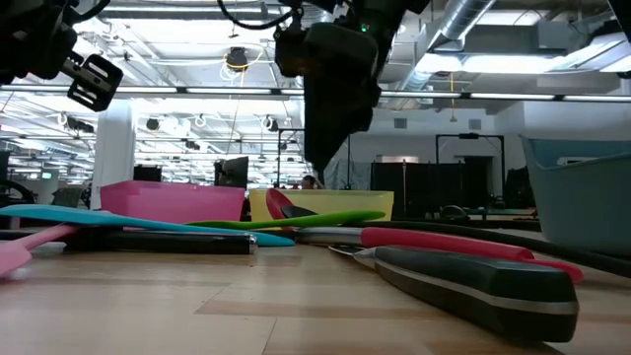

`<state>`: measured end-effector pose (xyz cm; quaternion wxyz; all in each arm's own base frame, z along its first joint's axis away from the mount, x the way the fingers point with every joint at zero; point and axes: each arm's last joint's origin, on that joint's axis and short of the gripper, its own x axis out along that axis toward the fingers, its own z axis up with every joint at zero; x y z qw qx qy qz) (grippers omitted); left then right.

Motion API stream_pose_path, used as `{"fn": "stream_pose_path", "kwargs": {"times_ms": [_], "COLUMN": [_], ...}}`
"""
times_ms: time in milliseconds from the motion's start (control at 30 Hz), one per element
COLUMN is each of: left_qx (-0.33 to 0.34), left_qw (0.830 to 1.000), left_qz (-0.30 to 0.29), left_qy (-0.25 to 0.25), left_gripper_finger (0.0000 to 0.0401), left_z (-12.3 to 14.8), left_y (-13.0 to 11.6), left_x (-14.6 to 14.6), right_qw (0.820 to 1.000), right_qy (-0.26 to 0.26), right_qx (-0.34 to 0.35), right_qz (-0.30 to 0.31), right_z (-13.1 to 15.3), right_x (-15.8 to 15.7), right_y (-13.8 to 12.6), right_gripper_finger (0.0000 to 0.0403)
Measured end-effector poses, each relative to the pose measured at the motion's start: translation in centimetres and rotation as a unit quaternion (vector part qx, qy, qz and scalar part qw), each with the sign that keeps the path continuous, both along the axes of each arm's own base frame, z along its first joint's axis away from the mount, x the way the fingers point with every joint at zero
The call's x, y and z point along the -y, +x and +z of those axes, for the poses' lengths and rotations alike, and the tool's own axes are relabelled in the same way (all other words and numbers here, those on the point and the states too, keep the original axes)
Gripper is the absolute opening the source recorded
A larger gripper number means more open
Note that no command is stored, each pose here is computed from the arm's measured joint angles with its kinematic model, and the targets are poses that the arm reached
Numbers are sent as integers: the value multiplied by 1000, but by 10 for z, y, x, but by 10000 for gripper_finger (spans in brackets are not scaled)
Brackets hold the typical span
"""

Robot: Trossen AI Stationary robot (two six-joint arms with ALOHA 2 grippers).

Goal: Pick & Place Kitchen Items
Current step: Put the light green spatula into the yellow bin

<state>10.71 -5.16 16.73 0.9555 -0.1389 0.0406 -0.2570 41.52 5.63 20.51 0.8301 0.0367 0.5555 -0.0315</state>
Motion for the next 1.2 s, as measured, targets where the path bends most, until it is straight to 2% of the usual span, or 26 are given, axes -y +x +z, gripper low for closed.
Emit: {"fn": "stream_pose_path", "kwargs": {"times_ms": [200,267,400,800,900,1100,1200], "left_qx": [2,4,5,12,12,14,14], "left_qw": [1000,1000,1000,1000,1000,1000,1000], "left_qz": [0,0,0,0,0,0,0], "left_qy": [-1,-2,-2,-5,-6,-6,-6], "left_gripper_finger": [8,8,8,8,8,8,8], "left_z": [0,1,1,3,3,3,3], "left_y": [0,0,0,0,0,0,0], "left_x": [0,0,0,0,0,0,0], "right_qw": [1000,1000,999,997,997,996,996], "right_qy": [-8,-7,-6,-12,-13,-3,-3], "right_qx": [-23,-12,-41,-69,-72,-84,-84], "right_qz": [9,10,15,31,32,32,35], "right_z": [-16,-19,-34,-46,-46,-47,-49], "right_x": [-2,-3,-3,1,2,6,6], "right_y": [2,7,7,7,6,5,4], "right_gripper_finger": [249,249,249,246,225,147,121]}}
